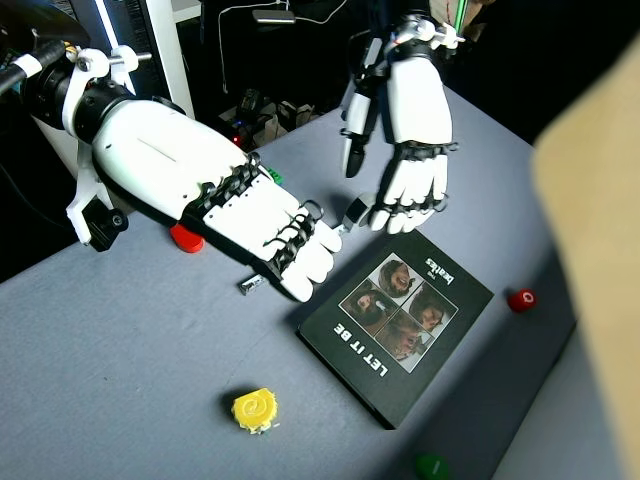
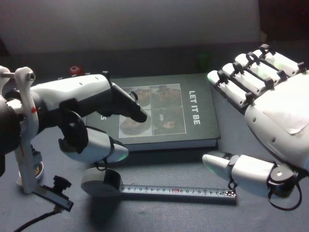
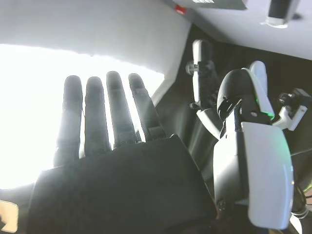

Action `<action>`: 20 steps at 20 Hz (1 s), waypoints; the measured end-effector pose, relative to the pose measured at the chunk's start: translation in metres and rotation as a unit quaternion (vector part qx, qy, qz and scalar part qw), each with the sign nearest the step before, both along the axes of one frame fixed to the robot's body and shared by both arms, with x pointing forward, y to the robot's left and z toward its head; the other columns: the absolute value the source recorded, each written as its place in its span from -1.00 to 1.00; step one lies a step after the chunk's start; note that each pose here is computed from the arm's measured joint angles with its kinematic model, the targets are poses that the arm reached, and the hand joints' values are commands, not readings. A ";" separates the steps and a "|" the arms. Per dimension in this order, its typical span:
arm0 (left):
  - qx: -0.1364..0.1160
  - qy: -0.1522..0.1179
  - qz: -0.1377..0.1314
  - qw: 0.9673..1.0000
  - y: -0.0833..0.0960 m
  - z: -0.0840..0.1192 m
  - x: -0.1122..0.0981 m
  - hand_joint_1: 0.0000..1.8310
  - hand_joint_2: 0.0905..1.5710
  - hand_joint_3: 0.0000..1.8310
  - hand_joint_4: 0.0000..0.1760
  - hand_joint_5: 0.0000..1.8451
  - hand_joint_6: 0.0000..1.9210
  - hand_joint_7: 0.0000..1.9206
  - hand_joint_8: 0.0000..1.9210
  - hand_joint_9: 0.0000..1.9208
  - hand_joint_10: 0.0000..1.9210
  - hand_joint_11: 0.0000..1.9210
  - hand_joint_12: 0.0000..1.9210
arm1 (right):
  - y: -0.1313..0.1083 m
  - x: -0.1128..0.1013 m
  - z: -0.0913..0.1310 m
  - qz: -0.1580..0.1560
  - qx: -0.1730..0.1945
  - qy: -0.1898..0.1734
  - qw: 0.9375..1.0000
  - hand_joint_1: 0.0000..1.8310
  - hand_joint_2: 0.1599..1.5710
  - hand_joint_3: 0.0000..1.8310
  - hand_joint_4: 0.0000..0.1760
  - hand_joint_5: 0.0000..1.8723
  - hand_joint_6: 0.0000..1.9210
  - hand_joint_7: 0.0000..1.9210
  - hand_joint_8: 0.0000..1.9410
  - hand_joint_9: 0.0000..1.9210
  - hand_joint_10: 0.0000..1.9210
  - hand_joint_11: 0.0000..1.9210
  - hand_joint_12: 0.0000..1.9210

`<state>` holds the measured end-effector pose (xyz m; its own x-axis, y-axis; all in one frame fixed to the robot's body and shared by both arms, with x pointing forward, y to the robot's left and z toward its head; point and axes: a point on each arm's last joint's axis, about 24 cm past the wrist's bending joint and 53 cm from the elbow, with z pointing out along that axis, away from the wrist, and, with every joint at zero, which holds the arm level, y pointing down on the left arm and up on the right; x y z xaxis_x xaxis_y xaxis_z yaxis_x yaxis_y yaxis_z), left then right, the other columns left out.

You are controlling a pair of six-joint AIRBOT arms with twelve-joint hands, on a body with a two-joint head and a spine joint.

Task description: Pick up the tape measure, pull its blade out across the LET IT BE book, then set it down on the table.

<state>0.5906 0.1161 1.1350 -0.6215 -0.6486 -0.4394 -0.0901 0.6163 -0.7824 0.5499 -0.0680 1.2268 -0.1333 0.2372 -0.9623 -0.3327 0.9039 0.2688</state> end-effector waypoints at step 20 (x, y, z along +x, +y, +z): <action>0.047 0.061 -0.038 0.996 0.013 -0.030 -0.003 0.34 0.33 -1.00 -1.00 -0.26 -1.00 -0.34 -1.00 -0.46 -1.00 -0.70 -0.40 | 0.014 -0.001 -0.014 -0.039 0.008 0.035 0.999 -0.97 0.39 -0.99 -1.00 -0.96 -1.00 -0.88 -1.00 -0.92 -1.00 -1.00 -0.64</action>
<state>0.5873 0.1294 1.1049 -0.7199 -0.5564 -0.4149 -0.1301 0.6954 -0.7067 0.5492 -0.0537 1.2125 -0.1802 0.2638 -0.9476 -0.2422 0.9218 0.3027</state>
